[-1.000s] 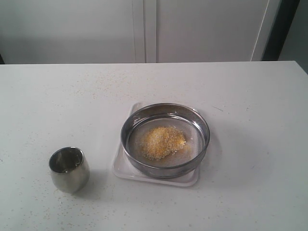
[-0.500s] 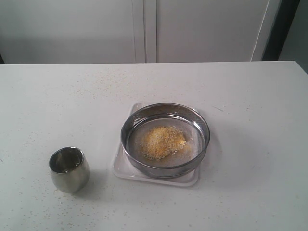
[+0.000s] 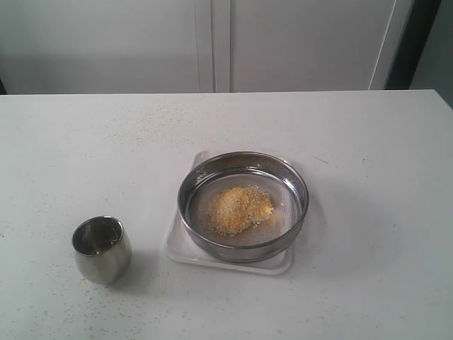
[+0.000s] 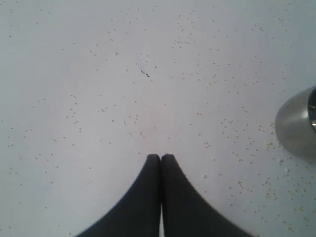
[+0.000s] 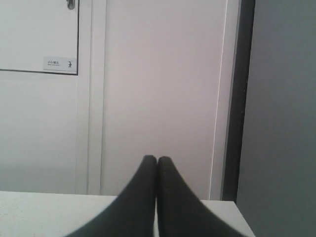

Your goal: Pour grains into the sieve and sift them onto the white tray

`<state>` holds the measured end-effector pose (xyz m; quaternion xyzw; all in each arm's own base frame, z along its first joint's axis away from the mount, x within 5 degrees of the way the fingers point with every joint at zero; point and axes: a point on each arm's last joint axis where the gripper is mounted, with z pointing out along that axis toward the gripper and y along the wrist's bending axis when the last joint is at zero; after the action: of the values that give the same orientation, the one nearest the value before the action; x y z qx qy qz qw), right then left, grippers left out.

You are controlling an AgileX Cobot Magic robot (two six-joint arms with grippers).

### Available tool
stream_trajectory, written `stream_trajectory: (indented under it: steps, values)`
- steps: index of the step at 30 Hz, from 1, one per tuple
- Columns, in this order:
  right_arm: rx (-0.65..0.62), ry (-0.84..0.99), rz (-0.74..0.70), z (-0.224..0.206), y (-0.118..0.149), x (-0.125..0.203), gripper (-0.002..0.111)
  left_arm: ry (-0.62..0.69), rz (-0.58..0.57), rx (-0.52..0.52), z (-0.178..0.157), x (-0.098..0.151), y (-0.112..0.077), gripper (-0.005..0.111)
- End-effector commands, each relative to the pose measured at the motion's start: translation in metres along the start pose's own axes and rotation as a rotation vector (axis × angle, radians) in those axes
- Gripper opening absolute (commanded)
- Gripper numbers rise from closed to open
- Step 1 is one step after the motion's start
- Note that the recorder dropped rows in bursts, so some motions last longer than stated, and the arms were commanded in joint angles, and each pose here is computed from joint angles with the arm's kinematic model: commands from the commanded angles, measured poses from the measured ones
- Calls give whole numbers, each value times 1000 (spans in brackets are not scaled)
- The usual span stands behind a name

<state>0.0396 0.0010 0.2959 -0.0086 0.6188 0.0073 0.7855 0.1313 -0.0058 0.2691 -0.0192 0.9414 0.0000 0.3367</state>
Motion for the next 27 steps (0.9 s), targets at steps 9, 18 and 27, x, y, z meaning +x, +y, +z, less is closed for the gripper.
stream_trajectory:
  steps: [9, 18, 27]
  values:
    - [-1, 367, 80, 55, 1, -17, 0, -1, -9, 1, -2, 0, 0, 0]
    - [3, 632, 90, 101, 2, -11, 0, -1, -9, 1, -2, 0, 0, 0]
    - [-130, 930, 185, 173, 18, 25, 0, -1, -9, 1, -2, 0, 0, 0]
